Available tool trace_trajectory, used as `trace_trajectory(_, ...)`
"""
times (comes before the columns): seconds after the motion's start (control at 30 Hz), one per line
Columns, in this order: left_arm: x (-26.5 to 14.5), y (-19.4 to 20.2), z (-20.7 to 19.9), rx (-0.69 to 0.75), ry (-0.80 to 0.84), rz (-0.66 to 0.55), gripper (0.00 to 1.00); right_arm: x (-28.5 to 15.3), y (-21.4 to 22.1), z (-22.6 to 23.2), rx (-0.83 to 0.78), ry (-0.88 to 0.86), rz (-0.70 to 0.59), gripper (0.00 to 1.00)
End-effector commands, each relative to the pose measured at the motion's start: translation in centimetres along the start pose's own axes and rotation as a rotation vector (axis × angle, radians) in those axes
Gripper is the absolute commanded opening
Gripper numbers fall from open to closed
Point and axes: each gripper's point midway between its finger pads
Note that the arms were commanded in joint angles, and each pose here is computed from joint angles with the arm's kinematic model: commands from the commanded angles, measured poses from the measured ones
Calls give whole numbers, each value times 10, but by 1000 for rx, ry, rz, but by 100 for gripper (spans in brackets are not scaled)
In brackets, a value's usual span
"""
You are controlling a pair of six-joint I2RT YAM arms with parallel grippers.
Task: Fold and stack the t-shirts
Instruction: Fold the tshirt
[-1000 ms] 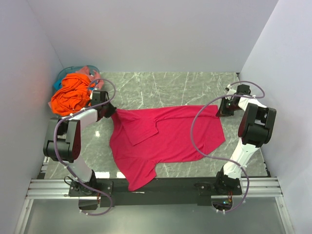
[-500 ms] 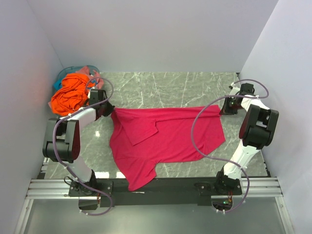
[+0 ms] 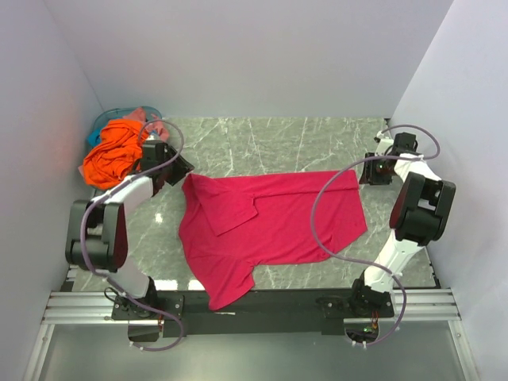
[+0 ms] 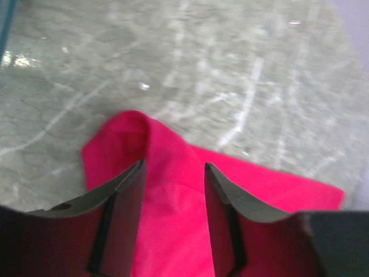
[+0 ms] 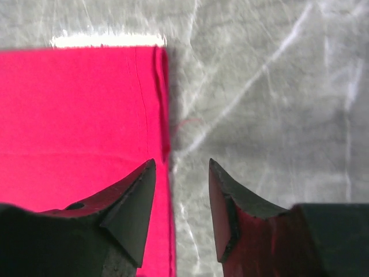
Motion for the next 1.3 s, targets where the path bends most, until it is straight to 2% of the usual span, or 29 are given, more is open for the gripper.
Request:
trace_trajectory(0.0,-42,-34,-38,39,148,-125,52,-38,-19,-3,-103,63,-111,50)
trace_trajectory(0.07,-56,-37,-41,53,160,-143,56,-47,-10,2,-180,38,-98,51)
trace_trajectory(0.2,-113,-57,-46,130,154,-266,69,-72,30,47,-401,-216,-54,52)
trace_trajectory(0.23,-123,-64,-41,134,118,-306,81,-76,38,54,-509,-272,-46,52)
trace_trajectory(0.3,-150,-69,-32,115,82,-356,94,-88,69,68,-582,-388,24,52)
trace_trajectory(0.33,-157,-67,-29,98,79,-361,99,-92,76,80,-746,-495,-8,52)
trace_trajectory(0.37,-160,-66,-18,56,43,-370,99,-103,108,89,-759,-593,72,53)
trace_trajectory(0.43,-167,-52,-10,21,34,-333,99,-120,138,104,-925,-763,85,59)
trace_trajectory(0.53,-159,-9,0,-42,35,-172,99,-127,162,114,-1085,-890,93,61)
trace_trajectory(0.63,-152,28,7,-61,44,-36,97,-119,175,118,-1172,-912,151,61)
trace_trajectory(0.7,-152,44,6,-52,85,4,95,-110,181,114,-1233,-875,199,60)
trace_trajectory(0.9,-155,59,-4,-51,192,20,96,-83,179,107,-1372,-782,278,58)
trace_trajectory(1.0,-151,76,-7,-88,231,81,97,-80,183,100,-1395,-791,330,57)
trace_trajectory(1.27,-146,95,-4,-107,258,151,96,-59,181,87,-1498,-709,348,57)
Point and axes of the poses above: each gripper's point midway between its finger pads, its own x axis out along the fingers, its own z axis along the line the jaws close on, y = z × x, and after that the axes turned 12 degrees about x, right-handed
